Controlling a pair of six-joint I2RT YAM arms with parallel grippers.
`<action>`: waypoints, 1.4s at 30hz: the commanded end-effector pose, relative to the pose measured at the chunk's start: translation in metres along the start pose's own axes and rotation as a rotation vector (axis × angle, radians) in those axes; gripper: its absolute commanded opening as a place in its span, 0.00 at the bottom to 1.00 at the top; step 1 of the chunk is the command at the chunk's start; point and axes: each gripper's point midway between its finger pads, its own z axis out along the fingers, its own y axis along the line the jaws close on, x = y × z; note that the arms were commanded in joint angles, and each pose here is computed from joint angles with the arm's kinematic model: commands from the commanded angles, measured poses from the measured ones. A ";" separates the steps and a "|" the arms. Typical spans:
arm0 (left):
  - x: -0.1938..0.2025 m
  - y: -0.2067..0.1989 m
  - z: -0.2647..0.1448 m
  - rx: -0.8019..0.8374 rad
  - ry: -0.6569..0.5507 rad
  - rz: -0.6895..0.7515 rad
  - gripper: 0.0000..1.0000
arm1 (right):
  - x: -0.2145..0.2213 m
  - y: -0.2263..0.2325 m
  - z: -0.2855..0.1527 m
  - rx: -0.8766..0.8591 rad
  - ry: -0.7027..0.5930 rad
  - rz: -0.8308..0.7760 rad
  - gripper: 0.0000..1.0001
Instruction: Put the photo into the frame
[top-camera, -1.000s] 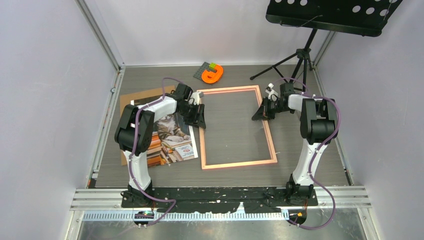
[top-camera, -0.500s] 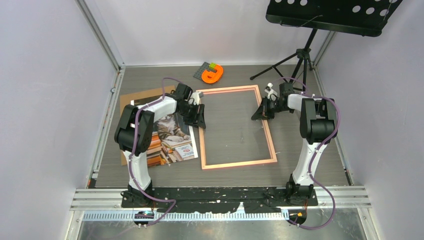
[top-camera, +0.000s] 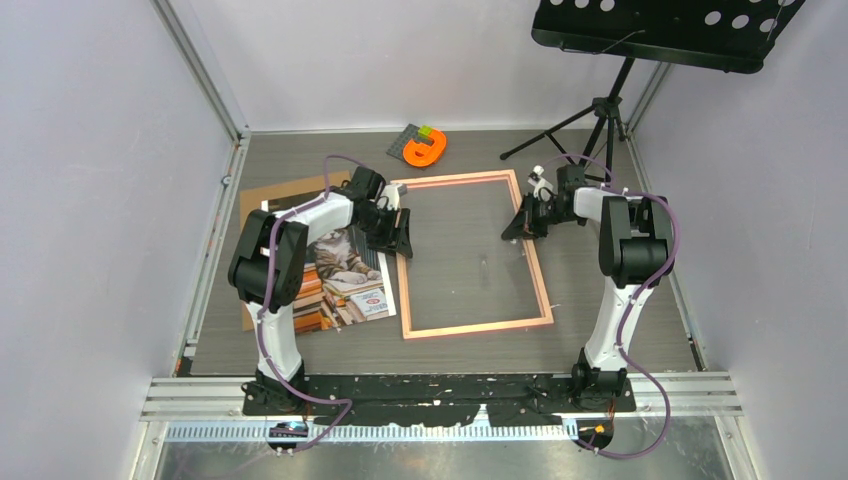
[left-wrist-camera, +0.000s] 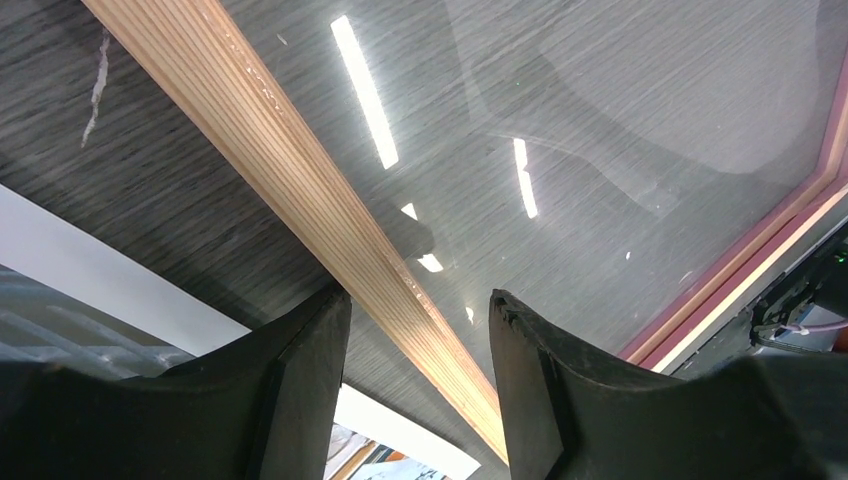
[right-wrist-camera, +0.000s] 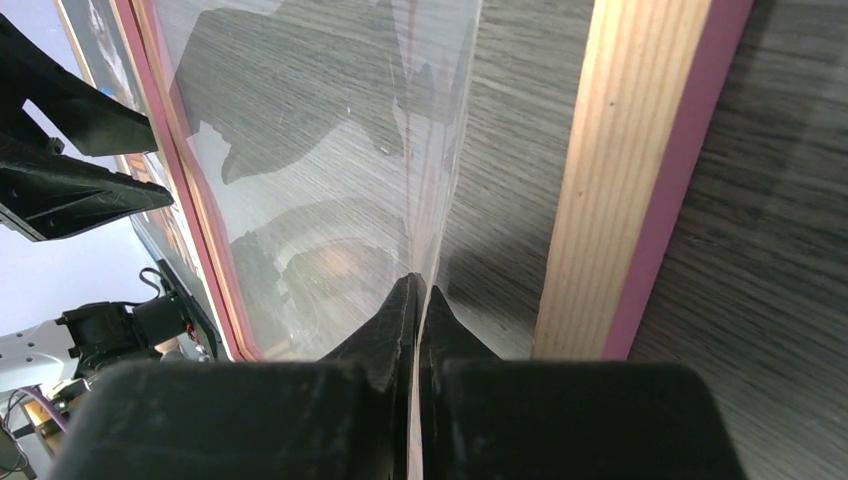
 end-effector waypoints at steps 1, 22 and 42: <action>-0.003 -0.004 -0.007 -0.024 -0.011 0.049 0.57 | 0.011 0.004 0.009 0.029 0.045 -0.026 0.06; -0.008 0.017 -0.022 -0.176 -0.038 0.065 0.65 | 0.010 0.003 0.007 0.055 0.040 -0.014 0.06; -0.041 -0.016 -0.036 -0.112 -0.114 0.114 0.70 | 0.008 0.002 0.007 0.061 0.036 -0.012 0.06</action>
